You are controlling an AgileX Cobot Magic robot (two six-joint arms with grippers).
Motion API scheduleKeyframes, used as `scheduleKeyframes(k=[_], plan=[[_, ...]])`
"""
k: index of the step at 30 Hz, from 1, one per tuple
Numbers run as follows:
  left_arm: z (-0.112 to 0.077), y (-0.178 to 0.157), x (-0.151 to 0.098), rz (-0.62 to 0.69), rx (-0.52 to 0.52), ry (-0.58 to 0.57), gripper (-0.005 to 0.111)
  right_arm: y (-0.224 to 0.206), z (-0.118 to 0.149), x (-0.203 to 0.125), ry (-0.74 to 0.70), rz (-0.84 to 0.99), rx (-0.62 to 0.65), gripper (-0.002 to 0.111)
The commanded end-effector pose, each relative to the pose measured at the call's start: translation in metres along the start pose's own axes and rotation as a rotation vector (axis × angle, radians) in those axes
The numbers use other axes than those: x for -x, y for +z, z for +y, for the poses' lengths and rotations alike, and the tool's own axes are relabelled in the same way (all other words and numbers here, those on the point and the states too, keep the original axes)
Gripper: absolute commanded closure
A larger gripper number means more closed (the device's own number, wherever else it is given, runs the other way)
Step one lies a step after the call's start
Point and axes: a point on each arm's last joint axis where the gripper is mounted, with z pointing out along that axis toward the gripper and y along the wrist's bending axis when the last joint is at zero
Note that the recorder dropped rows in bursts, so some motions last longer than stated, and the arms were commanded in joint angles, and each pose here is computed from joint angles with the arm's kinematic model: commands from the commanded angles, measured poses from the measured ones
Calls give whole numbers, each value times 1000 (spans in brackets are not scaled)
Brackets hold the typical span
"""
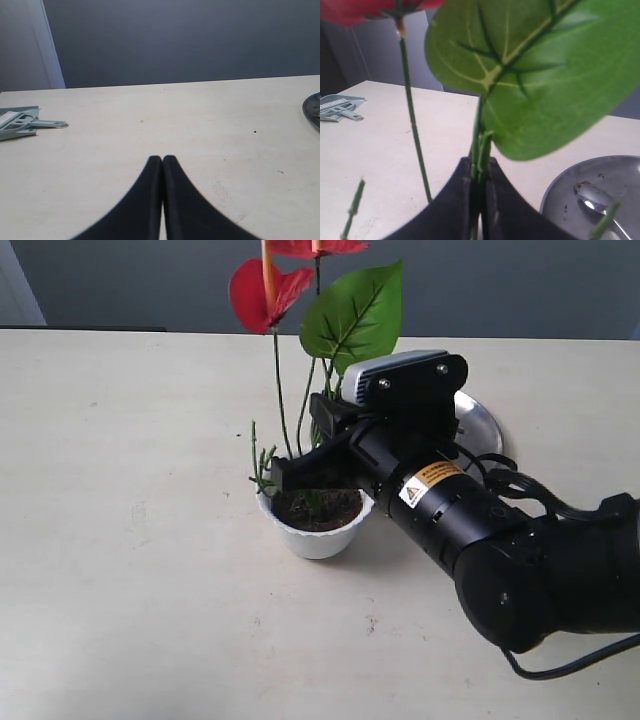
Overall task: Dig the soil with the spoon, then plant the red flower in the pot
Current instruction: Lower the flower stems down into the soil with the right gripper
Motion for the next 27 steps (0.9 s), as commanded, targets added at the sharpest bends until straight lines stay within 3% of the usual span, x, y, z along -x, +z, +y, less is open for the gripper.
scheduleKeyframes(k=[1,27], plan=[[0,0,0,-8,0,-4,106,-3,-3,-20,6,154,-11,108],[0,0,0,-8,0,-4,106,-12,-10,-32,1,191,-30,108]])
